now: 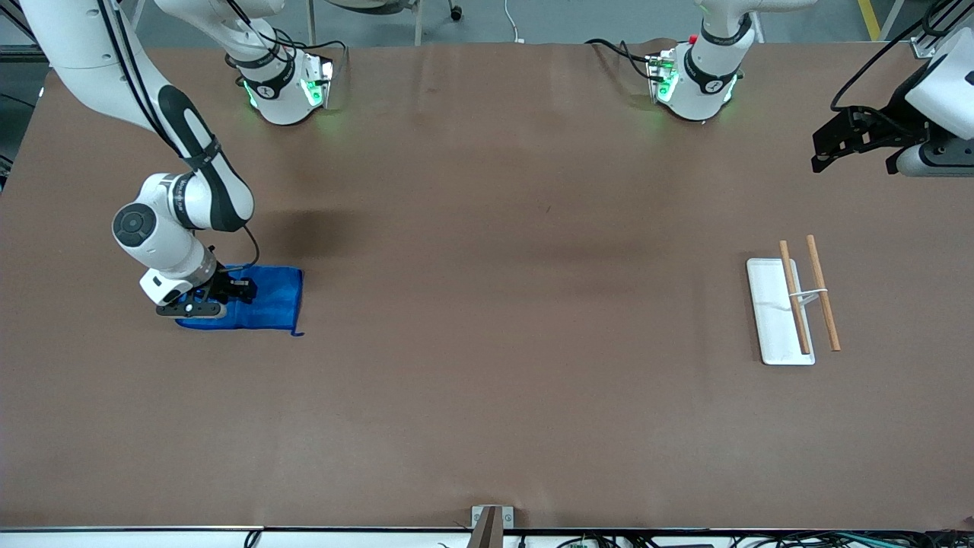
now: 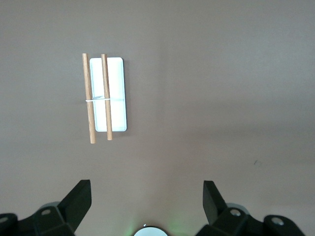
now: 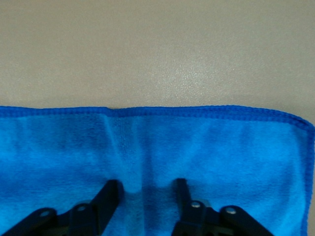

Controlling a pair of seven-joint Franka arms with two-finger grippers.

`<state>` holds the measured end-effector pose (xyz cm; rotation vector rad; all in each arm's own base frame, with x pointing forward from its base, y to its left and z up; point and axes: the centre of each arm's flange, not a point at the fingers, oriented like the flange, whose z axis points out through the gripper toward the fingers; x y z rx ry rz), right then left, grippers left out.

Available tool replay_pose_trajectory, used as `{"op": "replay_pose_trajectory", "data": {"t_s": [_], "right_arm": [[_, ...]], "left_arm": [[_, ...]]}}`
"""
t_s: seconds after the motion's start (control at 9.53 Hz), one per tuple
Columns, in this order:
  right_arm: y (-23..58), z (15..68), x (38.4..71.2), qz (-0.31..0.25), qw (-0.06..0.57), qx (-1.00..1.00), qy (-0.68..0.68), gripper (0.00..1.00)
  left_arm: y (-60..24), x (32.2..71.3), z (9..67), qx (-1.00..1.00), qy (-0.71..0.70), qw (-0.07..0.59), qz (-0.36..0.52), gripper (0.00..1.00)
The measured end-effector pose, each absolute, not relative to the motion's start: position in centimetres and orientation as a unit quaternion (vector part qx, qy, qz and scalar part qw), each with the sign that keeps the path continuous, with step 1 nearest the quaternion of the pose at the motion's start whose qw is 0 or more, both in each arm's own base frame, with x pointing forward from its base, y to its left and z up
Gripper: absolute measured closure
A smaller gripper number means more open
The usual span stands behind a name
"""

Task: Right arm passes towel to left arm to hang
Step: 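Reach the right gripper down to the blue towel's edge, then grasp the towel edge with the right gripper and lift it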

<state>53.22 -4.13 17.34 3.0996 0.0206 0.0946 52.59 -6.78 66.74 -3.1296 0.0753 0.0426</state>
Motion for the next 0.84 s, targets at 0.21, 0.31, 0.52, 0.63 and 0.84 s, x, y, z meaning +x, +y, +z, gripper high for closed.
{"op": "replay_pose_trajectory", "data": {"t_s": [0.21, 0.31, 0.52, 0.63, 0.84], "right_arm": [[-4.0, 17.5, 53.4, 0.030, 0.020, 0.999, 0.008, 0.61], [-3.9, 17.7, 53.6, 0.021, 0.019, 1.000, 0.009, 0.79], [-3.9, 18.7, 54.5, -0.011, 0.016, 1.000, 0.009, 0.95], [-3.8, 20.0, 55.2, -0.023, 0.015, 1.000, 0.009, 0.95], [-2.6, 24.3, 56.3, -0.043, 0.009, 0.999, 0.019, 0.95]], "left_arm": [[-6.8, 52.6, 66.7, -1.000, 0.025, 0.005, 0.014, 0.00], [-6.9, 52.7, 66.6, -1.000, 0.025, 0.005, 0.015, 0.00], [-6.9, 53.0, 66.3, -1.000, 0.025, 0.005, 0.016, 0.00], [-6.9, 53.0, 66.2, -1.000, 0.025, 0.005, 0.016, 0.00], [-6.9, 53.0, 66.3, -1.000, 0.025, 0.005, 0.016, 0.00]]}}
